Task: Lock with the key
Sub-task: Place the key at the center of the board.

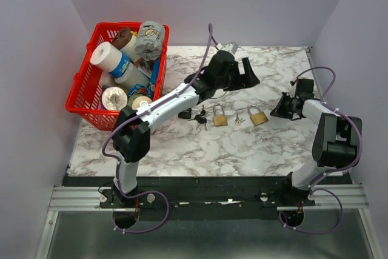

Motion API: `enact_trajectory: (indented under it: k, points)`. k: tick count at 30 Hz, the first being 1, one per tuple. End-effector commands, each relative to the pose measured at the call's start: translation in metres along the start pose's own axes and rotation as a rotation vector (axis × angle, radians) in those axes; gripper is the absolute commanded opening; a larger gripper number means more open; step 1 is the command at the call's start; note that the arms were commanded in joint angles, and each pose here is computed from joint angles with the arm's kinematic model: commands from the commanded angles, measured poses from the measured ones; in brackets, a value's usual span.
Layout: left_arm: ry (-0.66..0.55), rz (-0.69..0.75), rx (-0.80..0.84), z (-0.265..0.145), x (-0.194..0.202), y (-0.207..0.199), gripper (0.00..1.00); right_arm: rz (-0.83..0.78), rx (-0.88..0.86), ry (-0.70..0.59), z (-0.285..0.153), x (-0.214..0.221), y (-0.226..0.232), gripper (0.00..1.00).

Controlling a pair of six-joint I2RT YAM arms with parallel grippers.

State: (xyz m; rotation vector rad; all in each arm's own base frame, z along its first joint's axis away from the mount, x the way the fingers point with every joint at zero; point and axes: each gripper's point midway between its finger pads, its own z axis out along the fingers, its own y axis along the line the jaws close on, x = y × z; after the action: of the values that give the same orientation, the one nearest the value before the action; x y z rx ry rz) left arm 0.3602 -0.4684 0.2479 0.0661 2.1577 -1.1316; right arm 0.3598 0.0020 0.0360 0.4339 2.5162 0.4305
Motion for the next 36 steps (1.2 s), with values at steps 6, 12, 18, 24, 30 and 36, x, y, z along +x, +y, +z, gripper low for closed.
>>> enact_trajectory:
  k: [6,12,18,24,30,36]
  points:
    - [-0.049,0.05,-0.144,-0.063,-0.051,0.074,0.95,0.019,-0.005,0.105,0.008,0.02,-0.004,0.01]
    - [-0.054,0.028,-0.166,-0.076,-0.05,0.084,0.95,0.026,-0.027,0.16,0.004,0.036,0.0,0.01]
    - [-0.051,0.011,-0.176,-0.076,-0.046,0.09,0.95,0.017,-0.03,0.182,0.001,0.044,0.005,0.01]
    - [-0.049,0.004,-0.173,-0.073,-0.048,0.09,0.95,0.01,-0.028,0.203,-0.004,0.057,0.003,0.01]
    - [-0.038,-0.005,-0.168,-0.071,-0.047,0.091,0.95,-0.029,-0.01,0.219,-0.007,0.061,-0.002,0.01]
    - [-0.032,-0.003,-0.173,-0.072,-0.049,0.092,0.95,-0.133,0.008,0.279,-0.005,0.054,-0.01,0.01]
